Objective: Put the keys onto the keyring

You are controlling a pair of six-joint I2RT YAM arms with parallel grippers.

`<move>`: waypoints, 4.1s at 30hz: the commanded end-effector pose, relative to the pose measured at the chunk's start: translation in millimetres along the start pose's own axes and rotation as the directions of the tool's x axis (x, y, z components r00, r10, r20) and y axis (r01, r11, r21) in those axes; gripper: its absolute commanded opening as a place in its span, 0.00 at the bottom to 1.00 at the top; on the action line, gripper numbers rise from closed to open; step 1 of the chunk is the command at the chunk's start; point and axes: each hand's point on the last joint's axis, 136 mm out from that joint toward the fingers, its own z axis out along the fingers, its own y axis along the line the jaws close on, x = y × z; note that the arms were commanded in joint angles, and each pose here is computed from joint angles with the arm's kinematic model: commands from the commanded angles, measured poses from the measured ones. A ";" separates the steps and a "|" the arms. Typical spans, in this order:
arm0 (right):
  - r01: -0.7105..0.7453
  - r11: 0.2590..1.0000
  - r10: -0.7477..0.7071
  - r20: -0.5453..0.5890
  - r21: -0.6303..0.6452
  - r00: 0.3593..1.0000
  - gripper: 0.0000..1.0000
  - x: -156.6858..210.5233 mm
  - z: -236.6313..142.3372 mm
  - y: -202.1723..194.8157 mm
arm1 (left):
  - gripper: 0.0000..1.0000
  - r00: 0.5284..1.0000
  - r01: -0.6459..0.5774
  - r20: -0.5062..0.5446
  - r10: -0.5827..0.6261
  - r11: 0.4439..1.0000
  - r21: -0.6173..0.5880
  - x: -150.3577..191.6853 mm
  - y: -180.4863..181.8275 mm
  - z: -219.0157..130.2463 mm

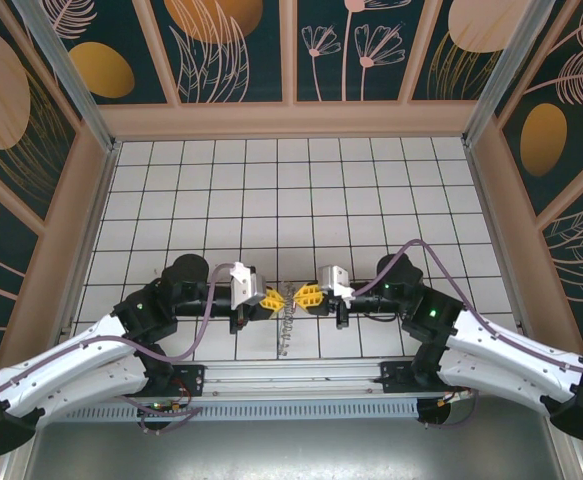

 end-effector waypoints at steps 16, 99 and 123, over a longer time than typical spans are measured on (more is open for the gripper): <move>0.023 0.998 -0.027 0.069 0.059 0.997 0.00 -15.7 -12.2 0.4 | 0.00 0.975 -0.219 -0.032 0.220 0.975 0.033 -32.3 -2.8 0.5; 0.003 0.996 -0.005 0.021 0.091 1.000 0.00 -3.7 -10.0 0.7 | 0.00 0.975 -0.218 -0.041 0.219 0.976 0.015 -35.3 -0.2 -1.4; 0.004 0.999 -0.005 0.030 0.054 1.000 0.00 -4.6 -8.6 5.4 | 0.00 0.975 -0.215 -0.053 0.214 0.977 0.005 -33.3 2.5 0.0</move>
